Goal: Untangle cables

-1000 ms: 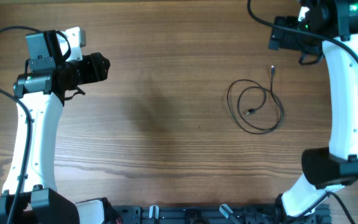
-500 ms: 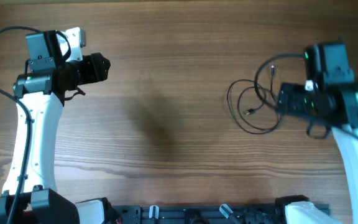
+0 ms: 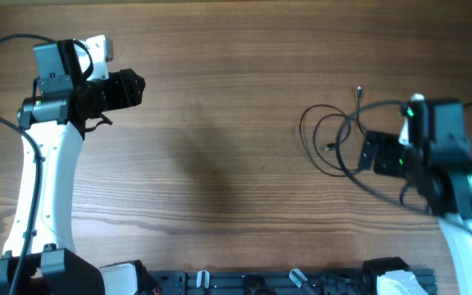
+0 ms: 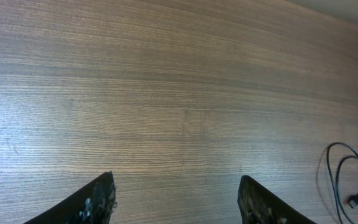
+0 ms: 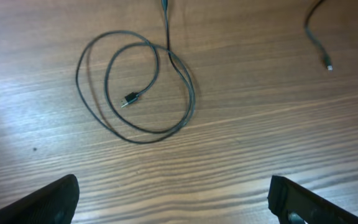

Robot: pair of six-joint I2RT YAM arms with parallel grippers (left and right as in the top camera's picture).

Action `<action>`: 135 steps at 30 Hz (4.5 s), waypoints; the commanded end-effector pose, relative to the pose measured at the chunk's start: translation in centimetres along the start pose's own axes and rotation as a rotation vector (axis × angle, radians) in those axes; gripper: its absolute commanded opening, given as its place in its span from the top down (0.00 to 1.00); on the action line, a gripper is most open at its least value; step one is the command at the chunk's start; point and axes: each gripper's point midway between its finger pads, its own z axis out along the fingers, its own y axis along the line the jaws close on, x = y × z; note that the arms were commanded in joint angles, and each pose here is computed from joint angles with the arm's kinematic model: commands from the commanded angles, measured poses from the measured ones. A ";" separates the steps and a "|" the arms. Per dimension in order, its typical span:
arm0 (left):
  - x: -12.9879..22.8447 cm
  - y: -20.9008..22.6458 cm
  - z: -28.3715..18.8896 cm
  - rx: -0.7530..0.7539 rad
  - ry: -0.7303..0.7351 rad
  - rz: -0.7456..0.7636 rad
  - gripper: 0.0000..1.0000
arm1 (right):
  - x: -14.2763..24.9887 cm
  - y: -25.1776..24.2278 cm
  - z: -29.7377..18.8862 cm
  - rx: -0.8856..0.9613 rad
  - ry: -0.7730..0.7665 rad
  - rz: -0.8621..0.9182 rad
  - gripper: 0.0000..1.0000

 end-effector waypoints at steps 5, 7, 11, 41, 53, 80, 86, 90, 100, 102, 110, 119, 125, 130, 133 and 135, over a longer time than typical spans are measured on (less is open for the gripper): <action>-0.6 -0.3 -0.9 0.013 -0.030 0.017 0.35 | -2.4 1.2 8.5 0.093 0.120 0.046 0.00; -0.6 -0.3 -0.9 0.013 -0.030 0.017 0.35 | -2.9 1.5 10.5 0.111 0.131 0.058 0.00; -0.6 -0.3 -0.9 0.013 -0.030 0.017 0.35 | -4.0 1.9 13.3 0.117 0.125 0.058 0.00; 0.3 -4.9 -1.5 0.288 -0.016 0.200 0.33 | 2.3 0.1 18.5 -0.058 0.349 0.119 0.00; 1.9 -6.9 0.7 0.406 0.054 0.237 0.33 | 3.8 0.2 20.0 -0.060 0.339 0.142 0.00; 5.4 -11.6 3.6 0.435 0.182 0.341 0.30 | 3.3 1.6 23.1 -0.135 0.323 0.099 0.00; 6.0 -13.4 2.5 0.571 0.172 0.413 0.29 | 2.7 1.7 23.3 -0.140 0.298 0.100 0.00; 6.2 -13.3 2.5 0.567 0.179 0.409 0.29 | 2.3 2.2 23.5 -0.164 0.286 0.106 0.00; 6.3 -13.2 2.6 0.564 0.182 0.408 0.29 | 2.5 2.6 24.8 -0.186 0.291 0.097 0.00; 6.3 -13.2 2.6 0.564 0.183 0.408 0.29 | 2.8 2.6 25.0 -0.183 0.304 0.108 0.16; 6.3 -13.2 2.6 0.564 0.183 0.407 0.29 | 3.7 3.2 25.0 -0.187 0.337 0.081 0.82; 6.3 -13.2 2.6 0.564 0.183 0.408 0.29 | 2.3 8.9 22.9 -0.398 0.341 0.052 0.95; 6.3 -13.2 2.5 0.564 0.184 0.407 0.29 | -2.1 11.0 17.9 -0.416 0.292 0.015 0.95; 6.3 -13.0 2.7 0.548 0.187 0.409 0.29 | -5.2 9.3 12.4 -0.330 0.274 -0.004 0.95; 6.3 -12.8 2.8 0.537 0.188 0.410 0.29 | -6.2 8.5 8.9 -0.309 0.270 -0.039 0.95; 6.3 -12.8 2.8 0.537 0.189 0.409 0.29 | -7.0 8.4 7.2 -0.314 0.248 -0.040 0.95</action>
